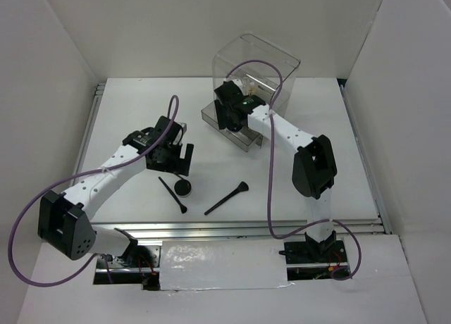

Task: Organize the makeup

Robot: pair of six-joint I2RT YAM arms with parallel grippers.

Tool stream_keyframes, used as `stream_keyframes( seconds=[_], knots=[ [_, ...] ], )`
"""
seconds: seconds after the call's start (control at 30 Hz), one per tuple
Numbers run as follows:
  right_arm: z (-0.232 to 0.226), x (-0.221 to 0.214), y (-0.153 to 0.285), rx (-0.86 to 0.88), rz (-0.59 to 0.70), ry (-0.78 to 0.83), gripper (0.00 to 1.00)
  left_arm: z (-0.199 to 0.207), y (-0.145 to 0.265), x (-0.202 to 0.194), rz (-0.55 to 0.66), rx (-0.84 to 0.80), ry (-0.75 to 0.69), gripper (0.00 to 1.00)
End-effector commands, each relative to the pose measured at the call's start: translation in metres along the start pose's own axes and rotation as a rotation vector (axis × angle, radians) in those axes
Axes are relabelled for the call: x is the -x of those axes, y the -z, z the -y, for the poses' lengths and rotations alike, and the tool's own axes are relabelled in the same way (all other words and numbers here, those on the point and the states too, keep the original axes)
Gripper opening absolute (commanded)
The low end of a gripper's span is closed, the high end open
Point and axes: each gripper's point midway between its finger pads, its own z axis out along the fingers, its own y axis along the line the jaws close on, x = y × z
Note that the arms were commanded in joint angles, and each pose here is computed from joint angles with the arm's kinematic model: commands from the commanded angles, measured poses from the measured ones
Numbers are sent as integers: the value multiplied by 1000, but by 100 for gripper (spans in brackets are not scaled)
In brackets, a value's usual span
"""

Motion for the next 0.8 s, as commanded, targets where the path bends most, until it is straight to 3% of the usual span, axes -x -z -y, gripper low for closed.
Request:
stream_keyframes(
  seconds=[0.0,0.1,0.23,0.43,0.77],
  knots=[
    [2,6,-7,-16,33,-18,82,6,-3,11,46,-27,-32,99],
    [2,5,-8,-16,33,-15,85,7,-9,11,44,-30,-35,99],
    [1,4,-6,-11,28,-18,100,9,-15,8,25,-38,-39,99],
    [-13,21,24,75,76,-42,100,6,-25,3,-5,-21,-35,99],
    [-33,56,124,244,210,-73,100,10,-55,-9,-97,-10,-34,99]
  ],
)
